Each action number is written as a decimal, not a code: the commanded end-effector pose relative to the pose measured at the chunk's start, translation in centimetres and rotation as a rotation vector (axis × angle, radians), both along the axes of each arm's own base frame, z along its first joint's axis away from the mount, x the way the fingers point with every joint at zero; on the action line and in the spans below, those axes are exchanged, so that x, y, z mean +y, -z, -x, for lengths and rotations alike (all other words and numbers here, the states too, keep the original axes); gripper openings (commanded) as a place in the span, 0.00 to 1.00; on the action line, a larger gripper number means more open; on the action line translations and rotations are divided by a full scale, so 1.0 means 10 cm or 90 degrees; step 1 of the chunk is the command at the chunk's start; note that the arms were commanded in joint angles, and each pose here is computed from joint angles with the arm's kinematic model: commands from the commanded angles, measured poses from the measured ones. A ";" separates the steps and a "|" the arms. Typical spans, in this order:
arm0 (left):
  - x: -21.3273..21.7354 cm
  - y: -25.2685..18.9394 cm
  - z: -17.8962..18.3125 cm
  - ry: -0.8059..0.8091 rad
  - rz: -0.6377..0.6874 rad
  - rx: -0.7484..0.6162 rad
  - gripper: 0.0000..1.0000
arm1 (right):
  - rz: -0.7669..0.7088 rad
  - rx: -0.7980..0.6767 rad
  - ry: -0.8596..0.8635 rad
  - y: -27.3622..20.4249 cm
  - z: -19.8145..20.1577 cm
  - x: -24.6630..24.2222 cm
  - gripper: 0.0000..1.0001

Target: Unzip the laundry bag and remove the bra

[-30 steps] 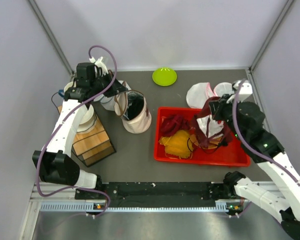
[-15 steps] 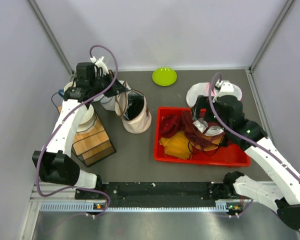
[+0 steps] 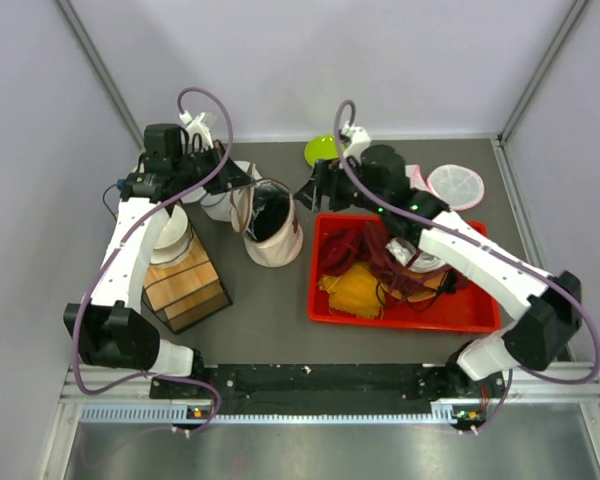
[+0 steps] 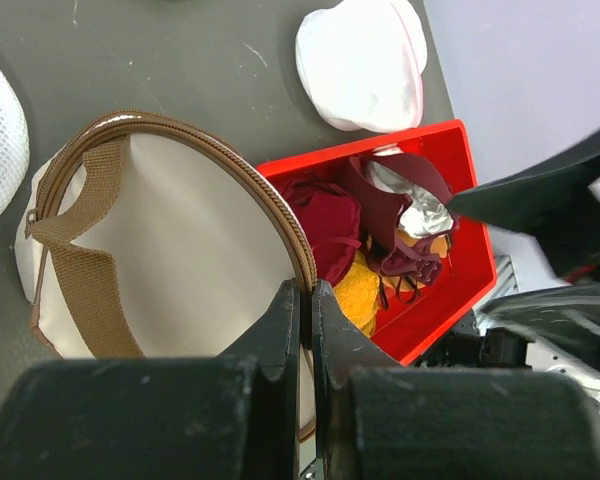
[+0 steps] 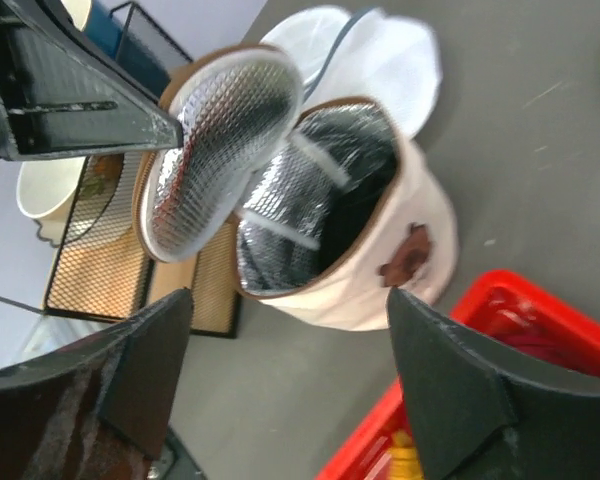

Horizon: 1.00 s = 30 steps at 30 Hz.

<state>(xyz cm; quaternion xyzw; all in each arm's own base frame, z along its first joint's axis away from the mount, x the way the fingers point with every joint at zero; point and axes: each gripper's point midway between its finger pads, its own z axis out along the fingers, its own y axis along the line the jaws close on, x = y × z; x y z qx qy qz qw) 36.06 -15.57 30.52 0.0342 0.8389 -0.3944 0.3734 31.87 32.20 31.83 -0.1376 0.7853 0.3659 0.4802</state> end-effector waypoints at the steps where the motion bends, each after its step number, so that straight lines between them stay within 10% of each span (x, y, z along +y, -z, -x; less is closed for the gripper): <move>1: -0.07 -0.26 0.07 0.057 0.043 -0.049 0.00 | -0.088 -0.010 -0.091 -0.26 0.09 0.47 0.68; 6: -0.06 -0.19 0.09 0.061 0.068 -0.027 0.00 | -0.075 0.026 -0.093 0.00 -0.08 0.71 0.20; 30: -0.02 -0.19 0.09 0.046 0.100 -0.031 0.00 | 0.114 0.184 -0.030 1.67 -0.35 0.79 0.41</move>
